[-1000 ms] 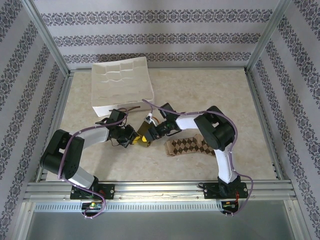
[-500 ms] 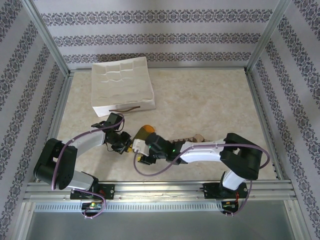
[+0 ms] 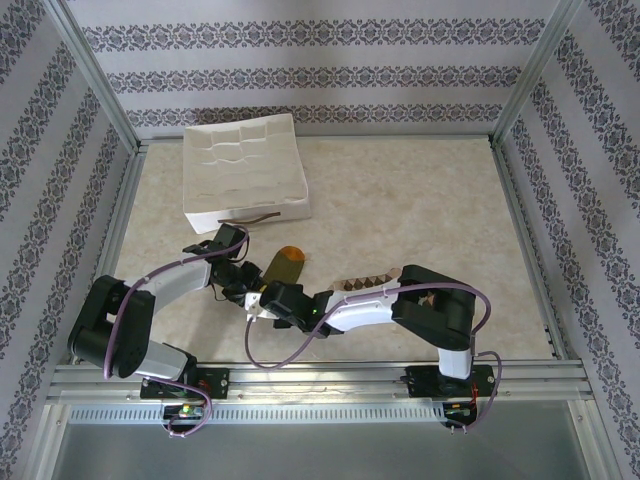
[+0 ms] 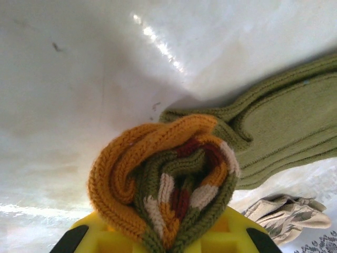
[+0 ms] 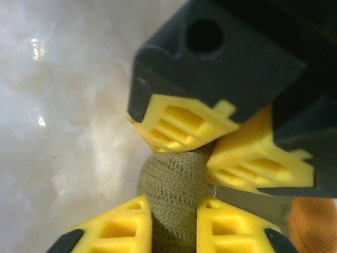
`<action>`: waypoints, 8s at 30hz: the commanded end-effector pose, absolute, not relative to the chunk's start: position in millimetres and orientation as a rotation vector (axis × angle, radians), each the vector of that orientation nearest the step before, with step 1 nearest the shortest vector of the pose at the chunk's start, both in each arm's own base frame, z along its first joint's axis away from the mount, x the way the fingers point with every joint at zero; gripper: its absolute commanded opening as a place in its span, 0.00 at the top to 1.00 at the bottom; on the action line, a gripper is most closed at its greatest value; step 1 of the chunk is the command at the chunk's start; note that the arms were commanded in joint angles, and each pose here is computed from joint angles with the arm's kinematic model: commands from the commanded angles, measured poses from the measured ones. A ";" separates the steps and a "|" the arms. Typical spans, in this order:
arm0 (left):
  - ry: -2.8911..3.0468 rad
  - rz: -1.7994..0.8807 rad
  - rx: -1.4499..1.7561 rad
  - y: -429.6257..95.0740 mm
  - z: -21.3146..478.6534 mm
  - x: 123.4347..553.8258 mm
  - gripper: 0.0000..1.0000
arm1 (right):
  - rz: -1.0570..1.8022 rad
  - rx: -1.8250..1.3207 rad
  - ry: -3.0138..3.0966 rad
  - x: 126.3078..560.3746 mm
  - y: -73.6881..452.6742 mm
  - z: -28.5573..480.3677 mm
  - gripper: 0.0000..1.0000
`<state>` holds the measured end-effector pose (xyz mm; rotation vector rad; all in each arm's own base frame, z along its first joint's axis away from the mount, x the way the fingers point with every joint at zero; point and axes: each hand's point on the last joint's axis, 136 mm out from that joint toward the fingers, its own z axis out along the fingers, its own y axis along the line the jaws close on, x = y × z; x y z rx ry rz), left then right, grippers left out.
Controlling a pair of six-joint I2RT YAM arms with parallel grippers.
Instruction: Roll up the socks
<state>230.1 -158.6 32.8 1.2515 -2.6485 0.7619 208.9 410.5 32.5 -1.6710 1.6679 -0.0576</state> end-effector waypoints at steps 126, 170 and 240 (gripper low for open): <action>-2.624 1.124 1.376 -152.1 62.5 278.6 0.35 | 1.427 -0.813 2.881 227.6 371.7 -24.6 1.00; -2.559 0.704 1.280 -137.5 28.4 212.8 1.00 | -0.009 -1.690 1.687 229.5 419.1 20.0 0.61; -2.595 0.607 1.311 -139.5 10.9 209.7 0.81 | -0.116 -1.571 1.610 239.3 404.2 53.6 0.34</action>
